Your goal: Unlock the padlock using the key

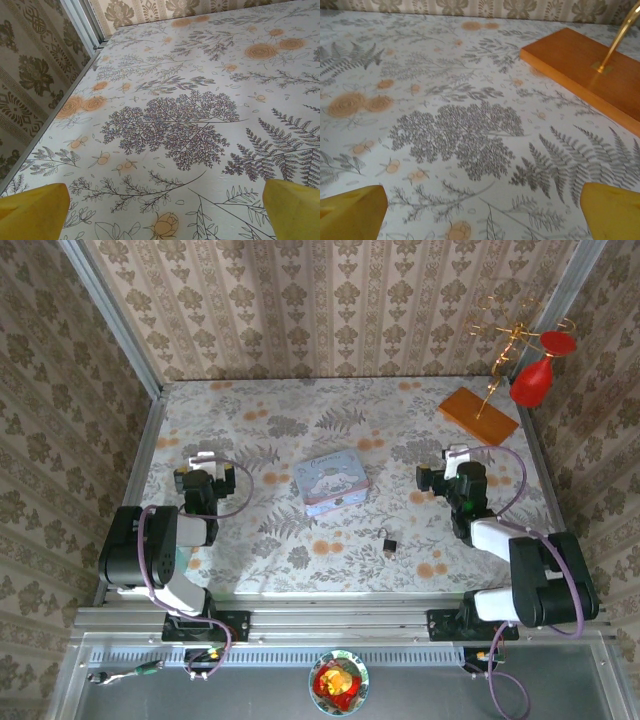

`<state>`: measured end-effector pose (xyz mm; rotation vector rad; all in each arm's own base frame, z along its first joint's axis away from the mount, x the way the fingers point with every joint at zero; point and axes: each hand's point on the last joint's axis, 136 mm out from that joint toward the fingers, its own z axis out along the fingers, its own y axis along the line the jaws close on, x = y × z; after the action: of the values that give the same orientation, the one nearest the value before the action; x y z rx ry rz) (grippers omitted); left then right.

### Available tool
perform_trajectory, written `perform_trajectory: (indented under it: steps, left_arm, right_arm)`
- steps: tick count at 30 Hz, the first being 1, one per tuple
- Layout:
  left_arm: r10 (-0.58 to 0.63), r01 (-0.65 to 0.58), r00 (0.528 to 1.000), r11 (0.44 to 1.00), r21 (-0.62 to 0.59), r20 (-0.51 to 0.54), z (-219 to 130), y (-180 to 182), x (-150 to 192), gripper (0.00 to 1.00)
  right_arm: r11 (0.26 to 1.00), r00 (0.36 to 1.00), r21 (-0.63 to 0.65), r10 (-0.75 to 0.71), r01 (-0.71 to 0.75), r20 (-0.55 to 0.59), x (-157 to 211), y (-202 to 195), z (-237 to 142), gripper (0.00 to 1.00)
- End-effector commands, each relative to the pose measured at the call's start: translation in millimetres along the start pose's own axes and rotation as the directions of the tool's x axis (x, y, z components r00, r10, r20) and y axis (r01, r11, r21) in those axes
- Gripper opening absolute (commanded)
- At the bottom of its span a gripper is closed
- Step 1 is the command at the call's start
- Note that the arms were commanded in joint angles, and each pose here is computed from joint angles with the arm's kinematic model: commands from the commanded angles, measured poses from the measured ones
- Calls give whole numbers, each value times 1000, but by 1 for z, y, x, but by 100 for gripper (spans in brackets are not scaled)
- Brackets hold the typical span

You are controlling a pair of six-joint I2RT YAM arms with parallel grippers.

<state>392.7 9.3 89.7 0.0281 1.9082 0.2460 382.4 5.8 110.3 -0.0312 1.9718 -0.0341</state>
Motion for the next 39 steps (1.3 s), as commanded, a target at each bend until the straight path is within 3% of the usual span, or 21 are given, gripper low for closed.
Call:
perform_trajectory:
  steps: [1,10,39]
  left_arm:
    - [-29,30,999,999,-18,38,0,6,-10,100]
    - [-30,30,999,999,-18,39,0,6,-10,100]
    - [-30,31,999,999,-17,37,0,6,-10,100]
  right_arm:
    - [996,998,-88,15,-10,54,-8,12,10,100]
    - [997,997,11,71,-72,42,5,-8,22,100]
    - [997,997,15,71,-72,42,5,-9,22,100]
